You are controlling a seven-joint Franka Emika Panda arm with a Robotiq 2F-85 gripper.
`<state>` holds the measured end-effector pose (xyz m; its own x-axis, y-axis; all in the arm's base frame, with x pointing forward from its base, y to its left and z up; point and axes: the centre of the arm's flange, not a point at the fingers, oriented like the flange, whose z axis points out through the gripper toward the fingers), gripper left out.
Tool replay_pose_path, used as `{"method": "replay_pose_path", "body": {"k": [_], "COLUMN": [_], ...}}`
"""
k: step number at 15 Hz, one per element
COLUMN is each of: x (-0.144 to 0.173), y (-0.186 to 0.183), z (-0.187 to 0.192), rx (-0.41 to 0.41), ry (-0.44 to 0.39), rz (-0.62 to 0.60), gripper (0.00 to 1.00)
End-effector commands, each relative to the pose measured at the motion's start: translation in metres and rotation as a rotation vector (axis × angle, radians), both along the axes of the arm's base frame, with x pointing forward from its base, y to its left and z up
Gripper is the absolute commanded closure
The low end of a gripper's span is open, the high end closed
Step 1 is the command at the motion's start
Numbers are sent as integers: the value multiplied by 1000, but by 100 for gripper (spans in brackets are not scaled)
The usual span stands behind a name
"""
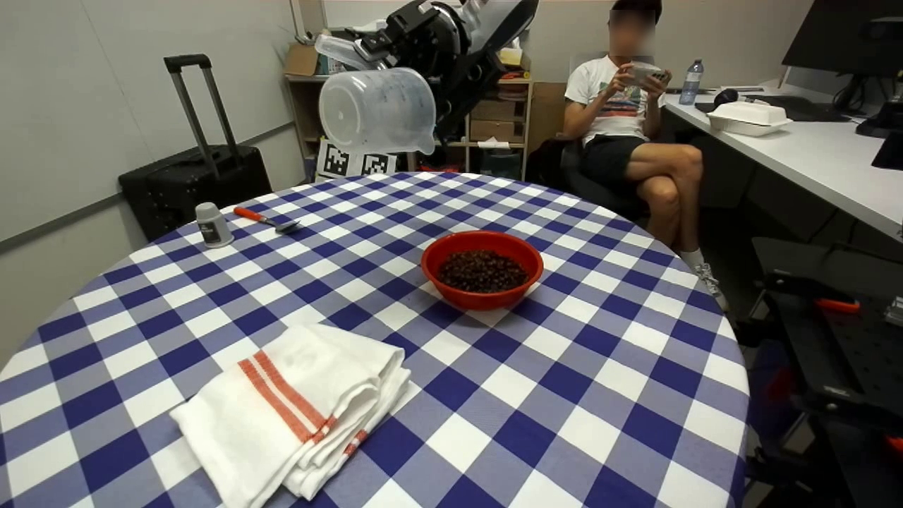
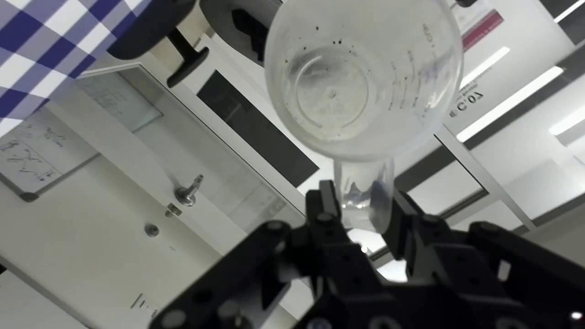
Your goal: Pour the contents in the jug into the red bowl
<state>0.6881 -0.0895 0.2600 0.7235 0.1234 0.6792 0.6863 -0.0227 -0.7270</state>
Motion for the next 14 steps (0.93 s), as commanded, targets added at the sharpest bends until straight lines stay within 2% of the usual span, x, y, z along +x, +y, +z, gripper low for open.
{"method": "replay_pose_path", "body": {"k": [1, 4, 7, 14], "x": [-10, -14, -19, -23], "y": [7, -2, -12, -43], "z": [43, 62, 64, 28], "rx": [-198, -362, -529, -935], "ry": [-8, -45, -79, -142], "rz": [-31, -54, -71, -138], "gripper": [93, 93, 93, 93]}}
